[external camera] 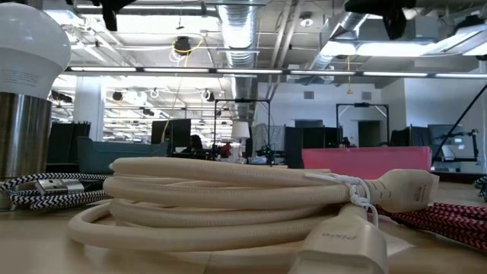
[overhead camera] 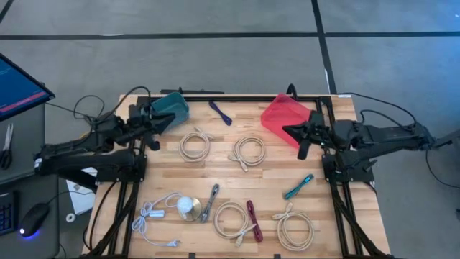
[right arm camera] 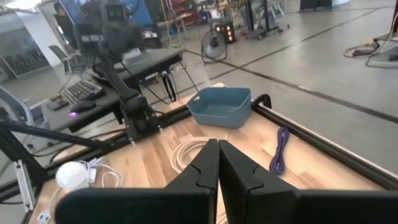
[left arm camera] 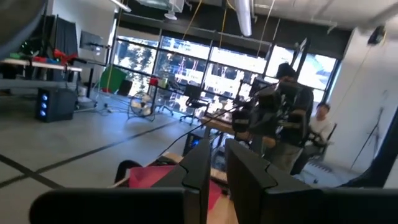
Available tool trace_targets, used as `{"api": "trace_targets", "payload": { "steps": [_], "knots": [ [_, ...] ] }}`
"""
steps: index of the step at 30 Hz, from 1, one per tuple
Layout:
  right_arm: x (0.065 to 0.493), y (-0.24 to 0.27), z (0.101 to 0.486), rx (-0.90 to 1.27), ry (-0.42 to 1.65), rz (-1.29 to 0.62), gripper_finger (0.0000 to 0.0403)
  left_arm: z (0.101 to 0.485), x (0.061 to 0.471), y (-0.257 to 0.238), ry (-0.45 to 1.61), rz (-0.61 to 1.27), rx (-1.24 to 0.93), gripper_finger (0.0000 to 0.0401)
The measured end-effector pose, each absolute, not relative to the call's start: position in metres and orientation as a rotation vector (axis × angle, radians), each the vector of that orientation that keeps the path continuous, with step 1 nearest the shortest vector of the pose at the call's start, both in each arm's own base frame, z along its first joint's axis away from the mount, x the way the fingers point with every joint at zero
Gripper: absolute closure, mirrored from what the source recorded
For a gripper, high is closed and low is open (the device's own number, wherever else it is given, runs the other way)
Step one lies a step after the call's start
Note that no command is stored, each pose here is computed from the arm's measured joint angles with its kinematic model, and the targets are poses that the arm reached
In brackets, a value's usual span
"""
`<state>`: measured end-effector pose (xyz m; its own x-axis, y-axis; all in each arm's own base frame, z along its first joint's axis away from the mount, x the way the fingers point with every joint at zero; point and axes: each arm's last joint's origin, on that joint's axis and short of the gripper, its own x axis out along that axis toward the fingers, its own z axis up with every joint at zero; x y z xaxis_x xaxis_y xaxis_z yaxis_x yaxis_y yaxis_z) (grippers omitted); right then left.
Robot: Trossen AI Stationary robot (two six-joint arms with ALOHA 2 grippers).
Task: Pick & Place USB Port
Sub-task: Put the blue dark blue charger cable into blue bin
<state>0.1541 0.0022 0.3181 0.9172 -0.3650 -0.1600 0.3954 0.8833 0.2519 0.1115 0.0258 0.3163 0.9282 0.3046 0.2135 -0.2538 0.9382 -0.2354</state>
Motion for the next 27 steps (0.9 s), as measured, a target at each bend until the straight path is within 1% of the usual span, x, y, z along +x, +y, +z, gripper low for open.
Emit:
{"api": "trace_targets", "payload": {
  "steps": [7, 19, 27],
  "knots": [
    [0.183, -0.008, 0.317, 0.296, 0.19, -0.385, 0.0402, 0.32, 0.102, 0.024, -0.293, 0.286, -0.204, 0.0352],
    [0.245, -0.037, 0.32, 0.225, 0.309, -0.51, 0.0402, 0.32, 0.102, 0.024, -0.3, 0.281, -0.228, 0.0352],
    [0.27, -0.052, 0.317, 0.225, 0.349, -0.556, 0.0402, 0.32, 0.102, 0.024, -0.308, 0.273, -0.282, 0.0352]
  ]
}}
